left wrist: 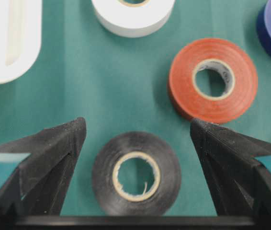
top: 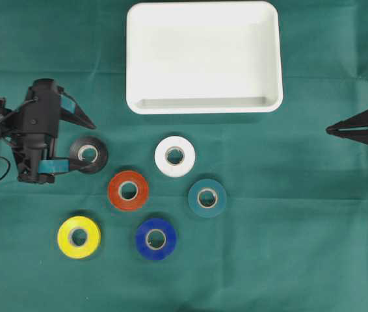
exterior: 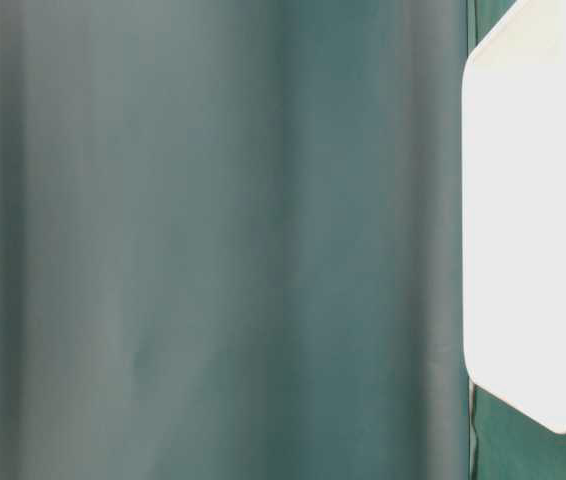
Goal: Put the tape into the white case with the left arm.
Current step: 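Reach the left gripper past the black roll toward the white tape roll, then lower the left gripper into the white roll's hole and close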
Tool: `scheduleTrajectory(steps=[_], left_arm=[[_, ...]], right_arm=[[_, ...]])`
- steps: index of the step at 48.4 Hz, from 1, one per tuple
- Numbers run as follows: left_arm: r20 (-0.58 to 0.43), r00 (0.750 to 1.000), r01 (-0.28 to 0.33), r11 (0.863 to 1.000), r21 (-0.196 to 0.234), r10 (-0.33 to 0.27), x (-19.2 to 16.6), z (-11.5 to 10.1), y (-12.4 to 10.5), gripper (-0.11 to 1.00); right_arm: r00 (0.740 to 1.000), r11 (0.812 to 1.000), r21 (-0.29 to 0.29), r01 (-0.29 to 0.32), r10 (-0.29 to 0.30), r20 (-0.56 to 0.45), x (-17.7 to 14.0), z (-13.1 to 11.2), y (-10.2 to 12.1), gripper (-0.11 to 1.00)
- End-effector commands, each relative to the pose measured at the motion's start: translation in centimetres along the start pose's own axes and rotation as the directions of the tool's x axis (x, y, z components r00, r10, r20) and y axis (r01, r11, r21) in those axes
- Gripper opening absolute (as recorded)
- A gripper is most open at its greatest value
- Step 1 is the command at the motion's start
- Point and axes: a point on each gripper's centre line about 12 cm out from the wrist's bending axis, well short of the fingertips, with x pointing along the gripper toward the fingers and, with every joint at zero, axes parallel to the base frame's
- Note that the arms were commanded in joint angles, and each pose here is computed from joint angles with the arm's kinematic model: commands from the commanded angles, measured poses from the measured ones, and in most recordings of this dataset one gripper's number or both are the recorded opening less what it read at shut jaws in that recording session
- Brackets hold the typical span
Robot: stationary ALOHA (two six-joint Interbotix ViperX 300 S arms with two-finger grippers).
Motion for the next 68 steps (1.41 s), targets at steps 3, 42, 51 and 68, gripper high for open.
scheduleTrajectory(steps=[3,42,51,68], left_arm=[[0.027,1.000,0.011,1.000,0.008,-0.011,0.6,1.9,-0.4,1.00],[-0.047,0.998,0.047,0.998,0.042,-0.045,8.9,6.4,-2.5,0.99],[-0.067,0.997,0.047,0.998,0.042,-0.045,11.0,6.9,-2.7,1.00],[-0.097,0.994,0.047,0.998,0.042,-0.042,13.8,7.0,-2.8,0.99]], right_arm=[[1.000,1.000,0.000,0.000,0.000,0.002,0.1,0.2,0.0,-0.09],[1.000,1.000,0.000,0.000,0.000,-0.003,0.1,0.0,0.0,-0.09],[1.000,1.000,0.001,0.001,-0.001,-0.002,0.1,0.0,0.0,-0.09],[1.000,1.000,0.001,0.001,-0.001,-0.002,0.1,-0.2,0.0,-0.09]])
